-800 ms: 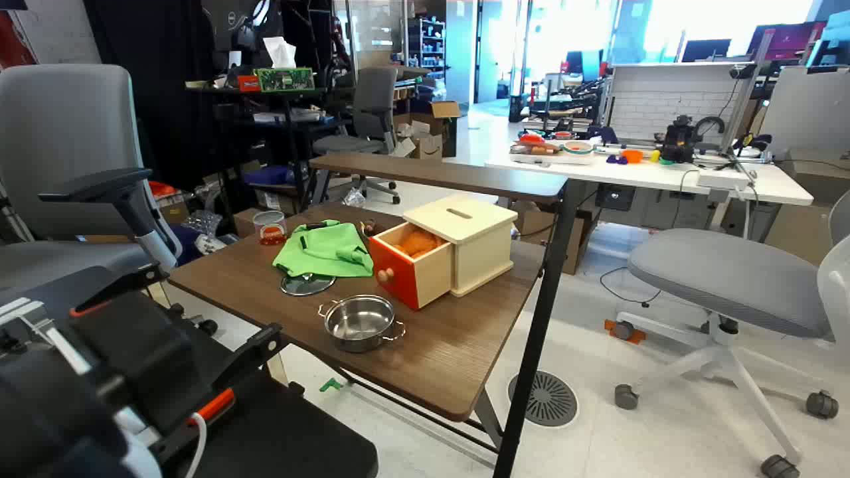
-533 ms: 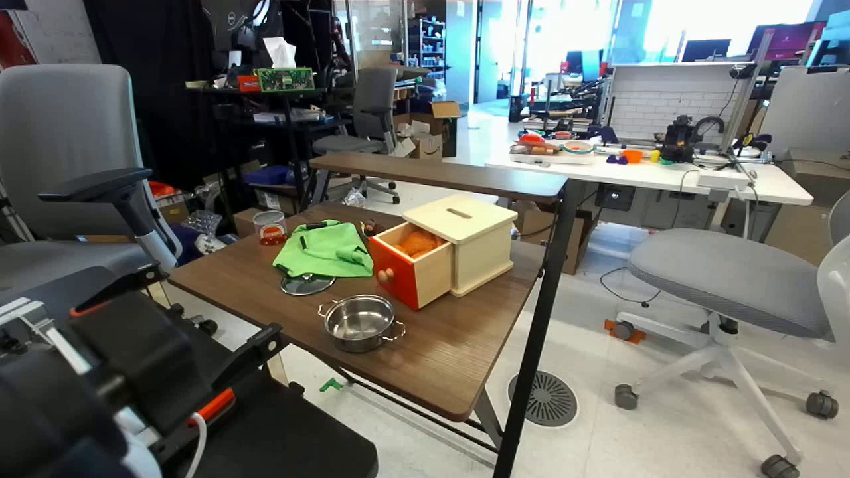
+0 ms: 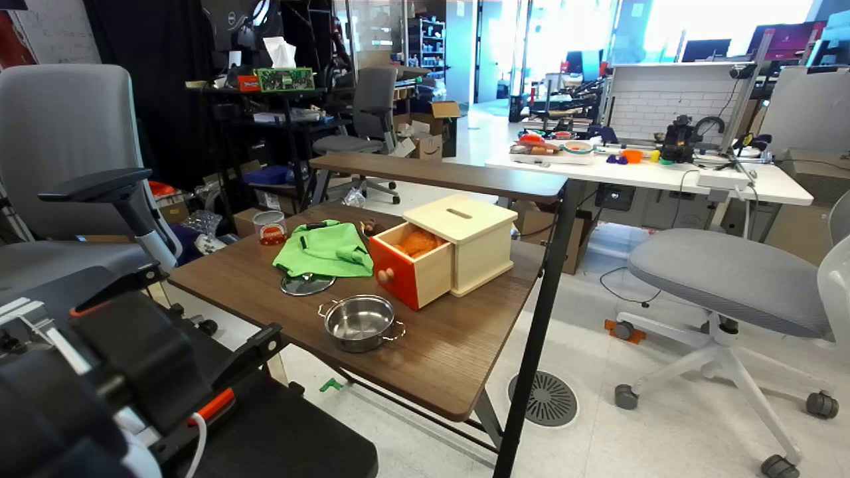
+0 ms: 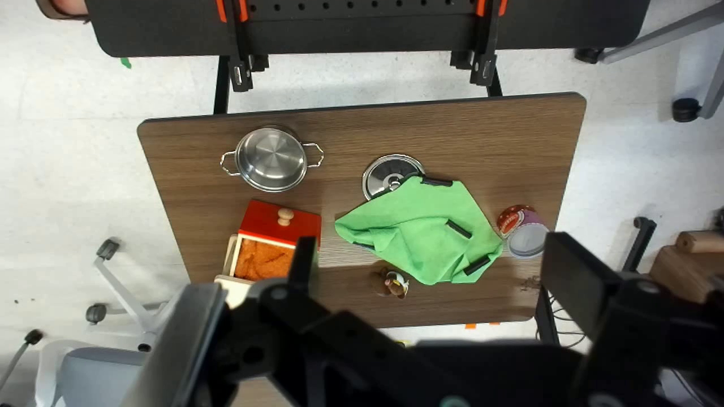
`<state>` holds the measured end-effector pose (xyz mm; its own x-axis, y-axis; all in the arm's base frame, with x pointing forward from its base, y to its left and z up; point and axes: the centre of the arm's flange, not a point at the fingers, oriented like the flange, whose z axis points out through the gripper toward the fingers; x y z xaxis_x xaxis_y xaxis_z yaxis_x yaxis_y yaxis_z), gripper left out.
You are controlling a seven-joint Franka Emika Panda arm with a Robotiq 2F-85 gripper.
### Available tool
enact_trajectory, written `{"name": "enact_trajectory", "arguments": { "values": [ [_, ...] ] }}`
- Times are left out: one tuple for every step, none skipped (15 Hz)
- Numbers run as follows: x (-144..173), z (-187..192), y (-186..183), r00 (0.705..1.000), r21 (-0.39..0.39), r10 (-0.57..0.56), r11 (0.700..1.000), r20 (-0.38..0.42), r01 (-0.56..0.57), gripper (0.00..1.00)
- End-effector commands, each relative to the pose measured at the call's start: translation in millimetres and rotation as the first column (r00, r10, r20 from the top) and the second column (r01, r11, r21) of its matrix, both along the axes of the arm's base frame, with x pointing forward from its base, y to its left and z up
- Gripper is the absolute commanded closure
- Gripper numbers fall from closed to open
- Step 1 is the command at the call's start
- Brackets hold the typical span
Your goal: Move the green towel to the bottom left corner of the table
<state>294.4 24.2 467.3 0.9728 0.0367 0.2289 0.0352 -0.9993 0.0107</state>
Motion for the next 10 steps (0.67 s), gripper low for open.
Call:
{"name": "enact_trajectory", "arguments": {
  "values": [
    [0.0, 0.0, 0.0, 1.000, 0.000, 0.000, 1.000, 0.000, 0.000, 0.00],
    [0.0, 0.0, 0.0, 1.000, 0.000, 0.000, 1.000, 0.000, 0.000, 0.00],
    [0.0, 0.0, 0.0, 1.000, 0.000, 0.000, 1.000, 0.000, 0.000, 0.00],
    [0.0, 0.0, 0.0, 1.000, 0.000, 0.000, 1.000, 0.000, 0.000, 0.00],
    [0.0, 0.0, 0.0, 1.000, 0.000, 0.000, 1.000, 0.000, 0.000, 0.00],
    [0.0, 0.0, 0.0, 1.000, 0.000, 0.000, 1.000, 0.000, 0.000, 0.00],
    [0.0, 0.0, 0.0, 1.000, 0.000, 0.000, 1.000, 0.000, 0.000, 0.00],
    [0.0, 0.0, 0.0, 1.000, 0.000, 0.000, 1.000, 0.000, 0.000, 0.00],
    [0.0, 0.0, 0.0, 1.000, 0.000, 0.000, 1.000, 0.000, 0.000, 0.00],
    [3.2, -3.2, 1.4, 1.000, -0.013, -0.010, 1.000, 0.018, 0.010, 0.00]
  ]
}}
